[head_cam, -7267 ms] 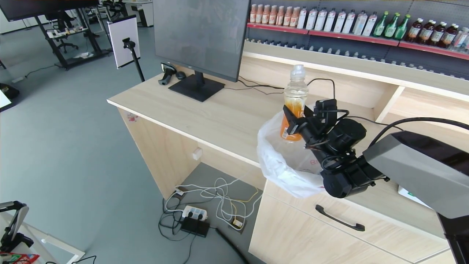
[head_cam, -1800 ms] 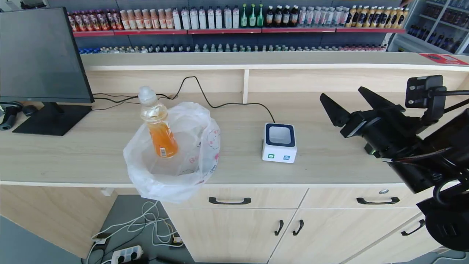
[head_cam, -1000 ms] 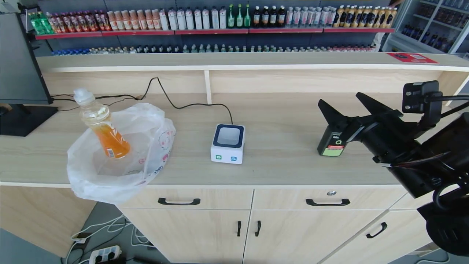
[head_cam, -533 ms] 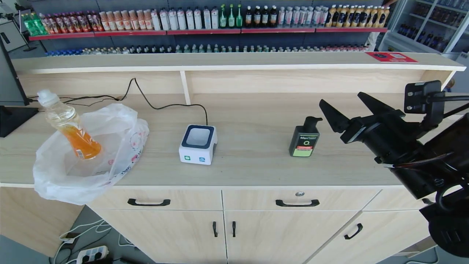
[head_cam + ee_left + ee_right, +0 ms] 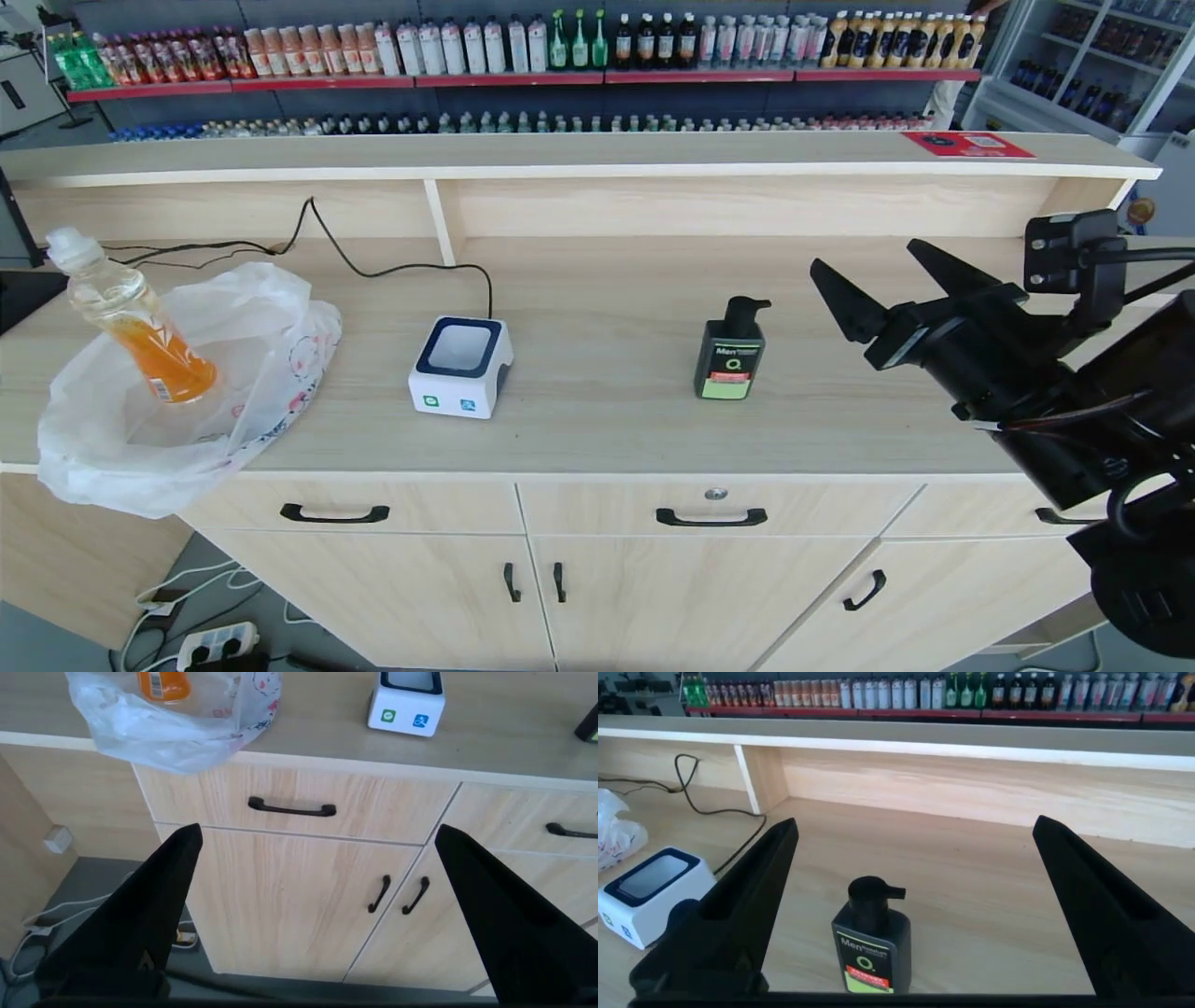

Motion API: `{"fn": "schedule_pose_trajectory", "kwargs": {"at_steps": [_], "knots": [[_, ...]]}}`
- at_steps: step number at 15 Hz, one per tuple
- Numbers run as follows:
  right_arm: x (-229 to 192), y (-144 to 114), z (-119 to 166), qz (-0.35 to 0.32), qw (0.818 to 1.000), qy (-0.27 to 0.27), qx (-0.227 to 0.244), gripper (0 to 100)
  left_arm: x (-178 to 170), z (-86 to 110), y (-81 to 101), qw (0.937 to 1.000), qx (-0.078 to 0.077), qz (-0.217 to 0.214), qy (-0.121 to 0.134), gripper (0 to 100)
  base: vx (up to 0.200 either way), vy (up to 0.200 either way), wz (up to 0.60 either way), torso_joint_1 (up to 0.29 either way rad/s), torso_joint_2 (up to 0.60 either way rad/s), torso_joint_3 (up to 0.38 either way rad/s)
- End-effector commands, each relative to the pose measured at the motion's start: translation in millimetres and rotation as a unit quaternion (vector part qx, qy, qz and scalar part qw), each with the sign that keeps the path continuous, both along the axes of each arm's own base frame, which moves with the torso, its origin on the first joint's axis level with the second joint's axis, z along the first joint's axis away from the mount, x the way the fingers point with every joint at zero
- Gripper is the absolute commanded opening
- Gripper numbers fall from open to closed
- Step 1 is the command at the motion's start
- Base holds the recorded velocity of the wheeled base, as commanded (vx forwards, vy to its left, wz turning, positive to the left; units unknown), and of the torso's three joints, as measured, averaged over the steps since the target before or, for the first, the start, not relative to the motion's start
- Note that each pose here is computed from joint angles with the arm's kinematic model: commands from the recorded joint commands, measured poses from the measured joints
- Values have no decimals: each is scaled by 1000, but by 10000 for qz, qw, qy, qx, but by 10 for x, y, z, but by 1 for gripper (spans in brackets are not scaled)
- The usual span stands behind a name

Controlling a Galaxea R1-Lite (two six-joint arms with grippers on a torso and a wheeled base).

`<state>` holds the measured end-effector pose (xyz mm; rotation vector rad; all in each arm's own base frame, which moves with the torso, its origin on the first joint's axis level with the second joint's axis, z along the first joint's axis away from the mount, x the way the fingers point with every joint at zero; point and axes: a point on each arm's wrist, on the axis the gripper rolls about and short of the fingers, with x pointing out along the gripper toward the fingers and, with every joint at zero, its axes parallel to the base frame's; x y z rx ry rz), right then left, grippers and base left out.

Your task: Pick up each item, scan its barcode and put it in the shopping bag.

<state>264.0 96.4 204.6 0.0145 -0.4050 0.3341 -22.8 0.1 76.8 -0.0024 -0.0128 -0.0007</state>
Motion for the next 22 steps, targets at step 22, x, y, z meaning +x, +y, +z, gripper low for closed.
{"fn": "schedule_pose_trajectory", "kwargs": {"at_steps": [22], "knots": [[137, -341, -929, -641, 9804, 1780, -554, 100, 0, 2, 0, 10000, -4, 3, -13, 100, 0, 0, 82, 0, 0, 0]]}}
